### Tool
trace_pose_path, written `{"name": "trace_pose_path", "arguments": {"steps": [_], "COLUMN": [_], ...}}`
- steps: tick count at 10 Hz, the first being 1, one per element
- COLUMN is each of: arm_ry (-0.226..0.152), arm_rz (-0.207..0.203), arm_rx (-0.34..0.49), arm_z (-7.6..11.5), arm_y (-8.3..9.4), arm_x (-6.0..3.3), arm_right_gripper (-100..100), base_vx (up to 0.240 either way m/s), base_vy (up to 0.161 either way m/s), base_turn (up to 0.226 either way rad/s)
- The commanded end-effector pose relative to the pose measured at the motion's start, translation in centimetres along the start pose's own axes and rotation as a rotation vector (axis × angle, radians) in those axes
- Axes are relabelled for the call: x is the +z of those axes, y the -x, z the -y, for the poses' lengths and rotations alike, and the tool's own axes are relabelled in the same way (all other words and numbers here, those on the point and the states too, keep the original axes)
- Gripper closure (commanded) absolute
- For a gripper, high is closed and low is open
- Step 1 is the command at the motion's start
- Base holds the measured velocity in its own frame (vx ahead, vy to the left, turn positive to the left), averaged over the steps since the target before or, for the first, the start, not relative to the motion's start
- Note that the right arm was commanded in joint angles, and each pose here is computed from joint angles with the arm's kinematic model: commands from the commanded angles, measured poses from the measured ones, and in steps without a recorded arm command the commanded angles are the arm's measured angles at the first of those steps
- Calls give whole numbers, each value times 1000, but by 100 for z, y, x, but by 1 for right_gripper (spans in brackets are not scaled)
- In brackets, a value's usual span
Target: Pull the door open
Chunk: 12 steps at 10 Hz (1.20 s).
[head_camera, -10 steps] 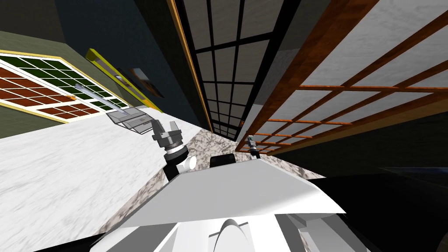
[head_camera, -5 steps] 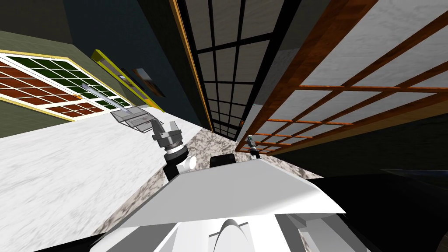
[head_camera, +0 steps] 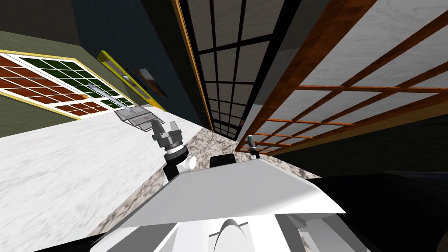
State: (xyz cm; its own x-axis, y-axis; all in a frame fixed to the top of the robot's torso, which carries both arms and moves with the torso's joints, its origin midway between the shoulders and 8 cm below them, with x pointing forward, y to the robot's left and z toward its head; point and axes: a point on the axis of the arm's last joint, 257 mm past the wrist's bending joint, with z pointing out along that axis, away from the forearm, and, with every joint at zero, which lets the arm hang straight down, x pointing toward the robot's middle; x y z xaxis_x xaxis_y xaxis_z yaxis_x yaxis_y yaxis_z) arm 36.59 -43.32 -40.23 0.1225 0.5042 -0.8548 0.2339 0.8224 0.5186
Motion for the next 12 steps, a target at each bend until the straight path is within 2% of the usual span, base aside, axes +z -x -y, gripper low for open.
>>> {"name": "trace_pose_path", "arguments": {"steps": [1, 6, 7, 11, 12], "arm_ry": [-4, -7, -7, -10, -9], "arm_rz": [2, 6, 6, 11, 11], "arm_rx": [54, 184, 187, 313, 321], "arm_z": [10, 6, 6, 2, 2], "arm_y": [0, -2, -2, -3, -3], "arm_x": [3, 31, 31, 60, 60], "arm_right_gripper": [100, 100, 100, 100, 100], "base_vx": [-30, -33, -29, -38, -28], "base_vy": [-7, -11, -6, -14, -10], "base_turn": [28, 34, 21, 40, 21]}}
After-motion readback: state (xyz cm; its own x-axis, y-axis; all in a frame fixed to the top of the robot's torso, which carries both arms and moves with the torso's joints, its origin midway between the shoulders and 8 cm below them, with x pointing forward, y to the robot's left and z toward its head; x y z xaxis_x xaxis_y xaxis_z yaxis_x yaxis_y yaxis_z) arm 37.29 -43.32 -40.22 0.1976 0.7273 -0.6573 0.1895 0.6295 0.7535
